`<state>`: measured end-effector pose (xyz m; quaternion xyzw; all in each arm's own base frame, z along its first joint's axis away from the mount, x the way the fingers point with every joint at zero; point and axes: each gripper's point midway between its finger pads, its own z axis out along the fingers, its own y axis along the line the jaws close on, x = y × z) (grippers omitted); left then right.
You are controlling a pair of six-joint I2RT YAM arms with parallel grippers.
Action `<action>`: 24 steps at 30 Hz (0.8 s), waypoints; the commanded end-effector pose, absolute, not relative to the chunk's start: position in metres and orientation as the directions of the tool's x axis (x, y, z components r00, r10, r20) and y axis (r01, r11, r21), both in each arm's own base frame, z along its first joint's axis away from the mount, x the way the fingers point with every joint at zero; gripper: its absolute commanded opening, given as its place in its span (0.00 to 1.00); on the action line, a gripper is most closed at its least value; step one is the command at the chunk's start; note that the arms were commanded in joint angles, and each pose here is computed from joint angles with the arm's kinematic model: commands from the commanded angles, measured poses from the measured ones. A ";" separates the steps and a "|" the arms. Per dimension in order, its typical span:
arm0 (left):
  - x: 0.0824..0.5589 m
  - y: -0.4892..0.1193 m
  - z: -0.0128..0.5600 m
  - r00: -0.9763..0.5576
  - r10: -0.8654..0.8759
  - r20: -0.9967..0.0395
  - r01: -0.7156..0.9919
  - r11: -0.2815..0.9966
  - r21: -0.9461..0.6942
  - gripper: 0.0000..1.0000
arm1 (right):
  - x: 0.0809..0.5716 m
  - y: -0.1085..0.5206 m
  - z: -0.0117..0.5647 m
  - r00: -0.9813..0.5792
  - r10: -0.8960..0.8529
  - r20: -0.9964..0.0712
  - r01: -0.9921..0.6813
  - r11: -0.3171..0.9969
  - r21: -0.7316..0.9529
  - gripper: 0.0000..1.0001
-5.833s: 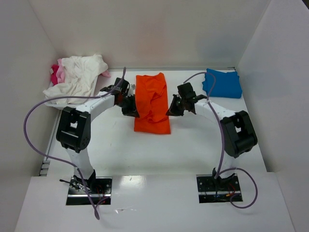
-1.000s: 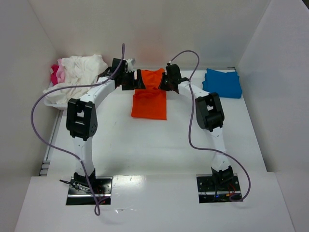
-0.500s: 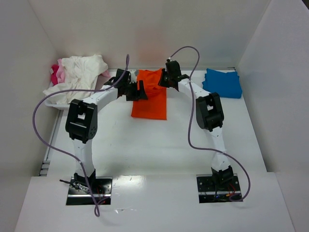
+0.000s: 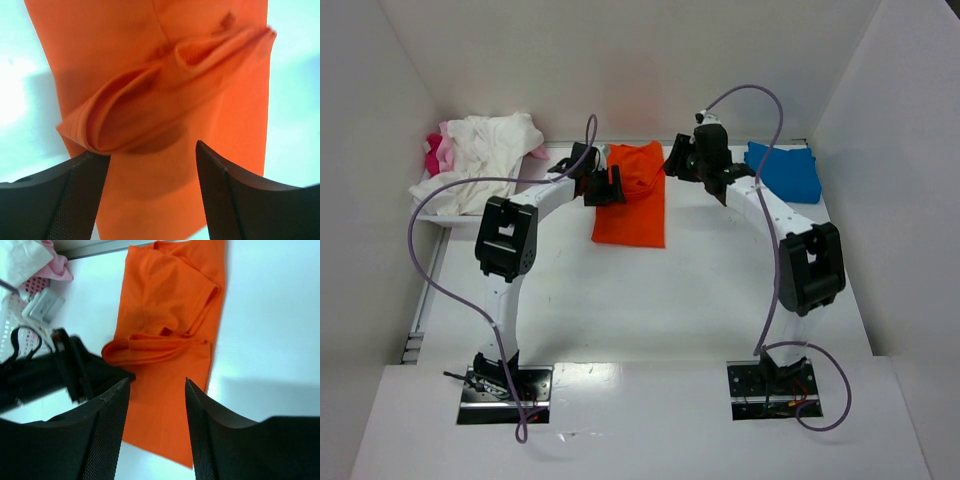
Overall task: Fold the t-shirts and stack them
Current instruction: Fold the folded rectangular tshirt in 1/3 of the way
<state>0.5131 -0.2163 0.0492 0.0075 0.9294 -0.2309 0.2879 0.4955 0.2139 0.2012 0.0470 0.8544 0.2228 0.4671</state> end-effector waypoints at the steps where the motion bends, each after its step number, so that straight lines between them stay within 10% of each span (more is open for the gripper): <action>1: 0.534 -0.219 0.054 -0.798 -0.118 -0.591 0.150 0.911 -0.384 0.78 | 0.484 0.192 0.230 -0.478 0.340 -0.810 -0.111 0.892 0.439 0.54; 24: 0.601 -0.209 0.064 -0.682 -0.206 -0.702 0.047 0.945 -0.323 0.85 | 0.443 0.174 0.183 -0.550 0.378 -0.745 -0.042 0.878 0.477 0.59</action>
